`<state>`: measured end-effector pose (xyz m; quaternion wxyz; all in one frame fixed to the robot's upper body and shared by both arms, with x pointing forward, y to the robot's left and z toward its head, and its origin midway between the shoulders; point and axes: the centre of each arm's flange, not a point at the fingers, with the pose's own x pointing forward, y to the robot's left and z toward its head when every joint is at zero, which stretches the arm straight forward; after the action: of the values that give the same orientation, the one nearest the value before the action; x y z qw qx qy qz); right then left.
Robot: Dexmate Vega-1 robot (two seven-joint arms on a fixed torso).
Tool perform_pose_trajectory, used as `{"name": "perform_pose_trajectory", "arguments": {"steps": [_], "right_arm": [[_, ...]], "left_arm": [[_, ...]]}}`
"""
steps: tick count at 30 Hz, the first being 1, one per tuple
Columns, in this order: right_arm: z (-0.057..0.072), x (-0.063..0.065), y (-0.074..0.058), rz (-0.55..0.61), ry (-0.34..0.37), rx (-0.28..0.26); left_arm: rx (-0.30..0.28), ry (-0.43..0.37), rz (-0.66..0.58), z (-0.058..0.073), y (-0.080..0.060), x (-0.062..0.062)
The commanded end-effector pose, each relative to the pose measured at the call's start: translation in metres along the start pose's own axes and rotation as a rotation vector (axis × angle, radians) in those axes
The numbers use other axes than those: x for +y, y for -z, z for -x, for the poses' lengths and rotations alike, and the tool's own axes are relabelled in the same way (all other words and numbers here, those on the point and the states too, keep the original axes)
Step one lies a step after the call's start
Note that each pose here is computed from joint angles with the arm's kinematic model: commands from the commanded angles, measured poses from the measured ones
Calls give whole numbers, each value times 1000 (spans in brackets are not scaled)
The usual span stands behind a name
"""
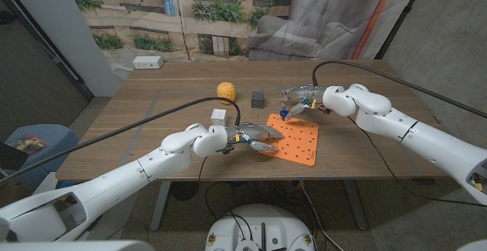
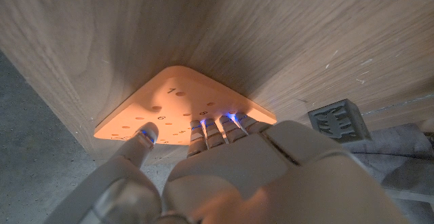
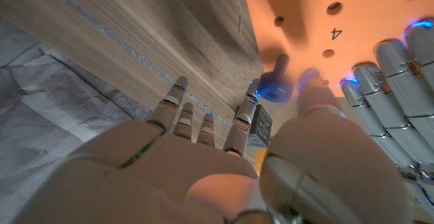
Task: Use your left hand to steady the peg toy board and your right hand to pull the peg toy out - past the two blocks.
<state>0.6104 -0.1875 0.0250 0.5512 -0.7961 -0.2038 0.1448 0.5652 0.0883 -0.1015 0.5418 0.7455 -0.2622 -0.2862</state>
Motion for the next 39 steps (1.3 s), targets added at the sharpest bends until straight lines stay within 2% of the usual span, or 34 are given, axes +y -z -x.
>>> {"name": "perform_pose_trajectory", "arguments": {"steps": [1,9,39], "right_arm": [[-1,-2,0,-18,6,0],[-2,-3,1,-28,33,23],[-3,3,2,-24,64,42]], "left_arm": [[4,10,1,-1,-1,-1],[7,10,6,-1,-1,-2],[10,13,12,-2,-1,-2]]}}
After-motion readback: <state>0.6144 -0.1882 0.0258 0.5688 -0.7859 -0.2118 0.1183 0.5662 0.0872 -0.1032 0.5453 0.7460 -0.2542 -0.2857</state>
